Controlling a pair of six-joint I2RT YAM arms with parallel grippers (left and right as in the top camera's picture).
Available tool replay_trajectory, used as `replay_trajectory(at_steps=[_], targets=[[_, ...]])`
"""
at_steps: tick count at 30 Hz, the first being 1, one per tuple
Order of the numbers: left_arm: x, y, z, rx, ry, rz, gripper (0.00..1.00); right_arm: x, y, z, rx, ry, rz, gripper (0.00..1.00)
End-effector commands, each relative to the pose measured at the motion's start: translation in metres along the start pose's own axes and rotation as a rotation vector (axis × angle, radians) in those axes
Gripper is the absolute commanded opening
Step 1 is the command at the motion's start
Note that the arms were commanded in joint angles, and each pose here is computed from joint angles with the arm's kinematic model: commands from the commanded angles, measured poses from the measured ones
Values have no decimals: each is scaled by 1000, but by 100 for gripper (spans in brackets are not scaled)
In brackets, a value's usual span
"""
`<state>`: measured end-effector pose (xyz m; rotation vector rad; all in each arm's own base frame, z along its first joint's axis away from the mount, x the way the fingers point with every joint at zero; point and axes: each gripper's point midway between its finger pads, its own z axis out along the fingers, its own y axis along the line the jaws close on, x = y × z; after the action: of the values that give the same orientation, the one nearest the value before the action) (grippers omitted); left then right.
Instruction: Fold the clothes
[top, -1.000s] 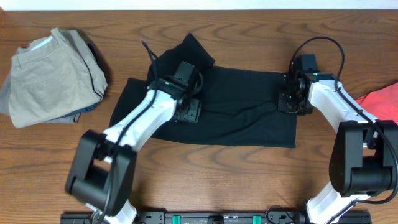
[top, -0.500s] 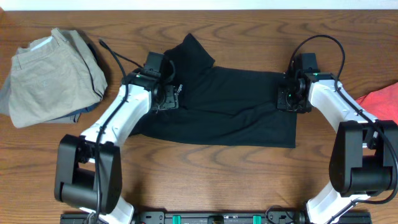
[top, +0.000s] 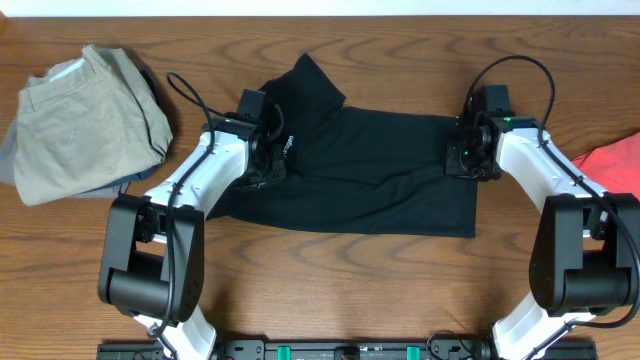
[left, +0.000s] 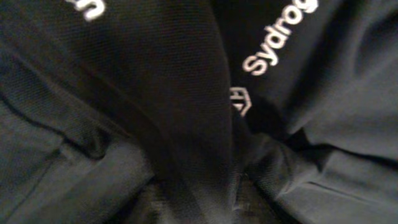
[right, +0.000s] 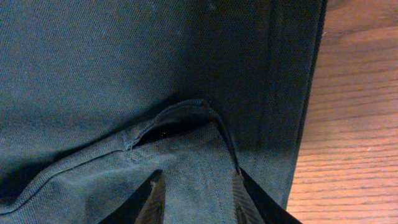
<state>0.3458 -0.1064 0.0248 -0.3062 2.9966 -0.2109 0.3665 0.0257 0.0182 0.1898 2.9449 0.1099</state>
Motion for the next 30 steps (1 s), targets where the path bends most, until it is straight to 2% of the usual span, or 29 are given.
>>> replay_trajectory(at_steps=[1, 3, 7, 13, 22, 30], targets=[[-2, 0, 3, 8, -6, -4, 14, 0, 1, -3, -5, -7, 6, 33], [-10, -2, 2, 21, -36, -7, 6, 0, 1, -3, -6, -9, 6, 33], [-28, -7, -3, 66, -100, -14, 6, -2, 1, -3, -7, -15, 5, 35], [-50, -23, -18, 224, -158, -42, 6, -11, 5, -3, -30, -49, 5, 39], [-54, -13, -18, 213, -161, -122, 6, -11, 9, -2, -51, -52, -4, 34], [-53, -13, -18, 212, -159, -122, 6, -3, 1, 8, -23, -51, 2, 32]])
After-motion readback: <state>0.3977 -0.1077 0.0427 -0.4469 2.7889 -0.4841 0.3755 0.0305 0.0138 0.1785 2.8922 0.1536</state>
